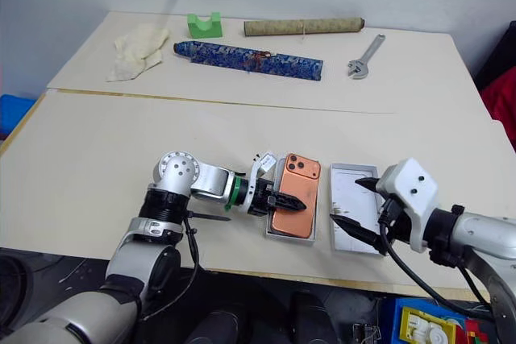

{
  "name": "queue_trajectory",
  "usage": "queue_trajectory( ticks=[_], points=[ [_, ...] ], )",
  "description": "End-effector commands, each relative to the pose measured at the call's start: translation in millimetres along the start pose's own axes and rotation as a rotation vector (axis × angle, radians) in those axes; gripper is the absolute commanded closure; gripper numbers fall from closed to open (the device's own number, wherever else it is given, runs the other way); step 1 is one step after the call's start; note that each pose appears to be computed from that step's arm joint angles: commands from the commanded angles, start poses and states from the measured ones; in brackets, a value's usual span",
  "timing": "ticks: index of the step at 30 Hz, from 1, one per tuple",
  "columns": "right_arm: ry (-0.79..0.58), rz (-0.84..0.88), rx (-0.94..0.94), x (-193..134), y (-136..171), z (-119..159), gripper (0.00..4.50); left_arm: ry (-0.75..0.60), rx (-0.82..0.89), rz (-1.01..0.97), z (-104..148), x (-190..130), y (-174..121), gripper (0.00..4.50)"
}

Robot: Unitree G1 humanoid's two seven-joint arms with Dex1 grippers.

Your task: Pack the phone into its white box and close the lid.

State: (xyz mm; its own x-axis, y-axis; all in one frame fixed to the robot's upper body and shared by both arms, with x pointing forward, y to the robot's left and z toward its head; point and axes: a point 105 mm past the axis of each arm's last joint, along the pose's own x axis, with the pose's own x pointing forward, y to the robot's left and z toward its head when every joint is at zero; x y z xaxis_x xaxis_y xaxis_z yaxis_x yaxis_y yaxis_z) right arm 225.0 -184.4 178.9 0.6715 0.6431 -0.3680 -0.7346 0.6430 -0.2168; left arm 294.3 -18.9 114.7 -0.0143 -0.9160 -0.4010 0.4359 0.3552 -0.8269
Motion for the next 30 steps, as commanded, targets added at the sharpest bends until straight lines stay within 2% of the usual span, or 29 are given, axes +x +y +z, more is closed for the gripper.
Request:
queue_trajectory(
  ticks=[1,7,17,23,30],
  points=[
    [-0.005,0.007,-0.035,2.0,0.6,2.6,0.0,-0.038,0.071,-0.056,3.2,-10.0,-14.0,2.0],
    [-0.011,0.033,-0.045,9.7,-1.1,2.8,0.0,-0.033,0.131,-0.143,-1.9,-26.6,-29.3,0.09],
    [-0.034,0.066,-0.057,22.6,-3.5,6.3,0.0,0.028,0.228,-0.133,-7.9,-35.8,-39.1,0.04],
    [-0.025,0.08,-0.047,23.5,-0.2,3.6,0.0,0.047,0.383,-0.006,-11.6,-51.0,-26.9,0.04],
    [-0.007,0.058,-0.031,23.9,-2.5,0.5,0.0,0.089,0.557,0.045,-17.8,-76.3,-17.2,0.04]
  ],
)
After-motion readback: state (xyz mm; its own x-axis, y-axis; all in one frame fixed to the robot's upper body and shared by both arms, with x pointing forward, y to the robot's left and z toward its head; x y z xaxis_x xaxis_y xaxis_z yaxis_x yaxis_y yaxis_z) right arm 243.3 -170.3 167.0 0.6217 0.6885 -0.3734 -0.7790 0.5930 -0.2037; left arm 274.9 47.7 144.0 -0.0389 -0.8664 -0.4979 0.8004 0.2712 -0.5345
